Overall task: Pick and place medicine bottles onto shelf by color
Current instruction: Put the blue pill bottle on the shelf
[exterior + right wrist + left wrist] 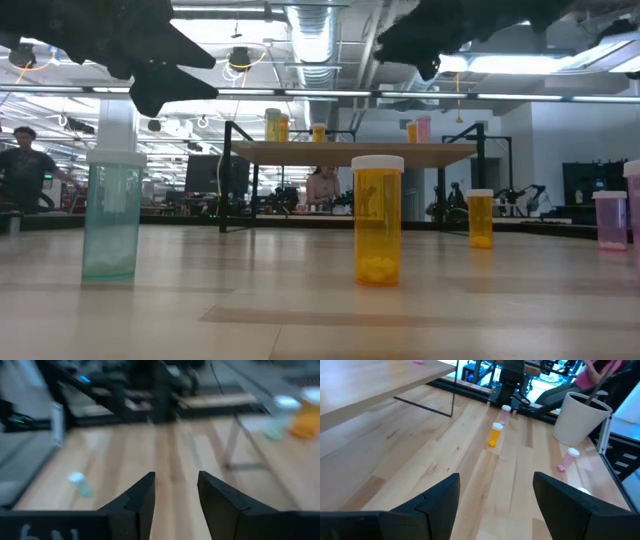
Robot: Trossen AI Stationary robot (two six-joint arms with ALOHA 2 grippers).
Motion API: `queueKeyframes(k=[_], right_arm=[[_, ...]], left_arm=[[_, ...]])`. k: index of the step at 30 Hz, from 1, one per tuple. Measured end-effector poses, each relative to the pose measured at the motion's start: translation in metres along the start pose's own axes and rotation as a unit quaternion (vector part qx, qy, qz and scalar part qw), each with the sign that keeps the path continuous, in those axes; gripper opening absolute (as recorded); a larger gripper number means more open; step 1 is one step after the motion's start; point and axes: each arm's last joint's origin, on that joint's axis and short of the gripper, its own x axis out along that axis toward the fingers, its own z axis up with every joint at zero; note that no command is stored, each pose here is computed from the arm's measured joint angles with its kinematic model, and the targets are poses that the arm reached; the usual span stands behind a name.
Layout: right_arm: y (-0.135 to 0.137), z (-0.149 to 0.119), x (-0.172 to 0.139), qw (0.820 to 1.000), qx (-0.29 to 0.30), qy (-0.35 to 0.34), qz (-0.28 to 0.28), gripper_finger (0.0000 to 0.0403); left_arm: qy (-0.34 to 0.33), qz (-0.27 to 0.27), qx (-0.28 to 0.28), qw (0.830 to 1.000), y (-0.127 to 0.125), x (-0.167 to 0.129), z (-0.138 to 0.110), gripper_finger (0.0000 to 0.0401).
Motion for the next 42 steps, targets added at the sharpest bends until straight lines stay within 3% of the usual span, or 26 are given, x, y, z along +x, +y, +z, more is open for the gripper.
queueKeyframes(k=[5,12,21,24,28,34,42], right_arm=[[0.022,-0.009,0.001,0.995,-0.040,-0.080,0.048,0.0166],[0.040,-0.011,-0.001,0.991,-0.077,-0.089,0.058,0.0164],[0.045,-0.011,-0.001,0.989,-0.105,-0.091,0.061,0.0163],[0.041,-0.013,-0.011,0.992,-0.107,-0.058,0.037,0.0163],[0.035,-0.002,-0.033,0.993,-0.087,-0.082,-0.016,0.0163],[0.046,0.003,-0.040,0.987,-0.122,-0.104,0.000,0.0163],[0.034,-0.016,-0.026,0.990,-0.108,-0.083,-0.023,0.0163]], left_arm=[[-0.002,-0.042,-0.019,0.999,-0.004,0.000,0.002,0.0241],[-0.037,-0.122,0.007,0.992,-0.030,0.002,-0.001,0.0241],[0.014,-0.129,-0.001,0.992,-0.041,0.026,-0.031,0.0241],[0.034,-0.140,0.001,0.990,-0.048,0.033,-0.032,0.0241],[0.071,-0.148,0.018,0.986,-0.063,0.038,-0.032,0.0241],[0.099,-0.138,0.054,0.984,-0.079,0.040,-0.030,0.0241],[0.124,-0.133,0.055,0.982,-0.092,0.028,-0.038,0.0241]])
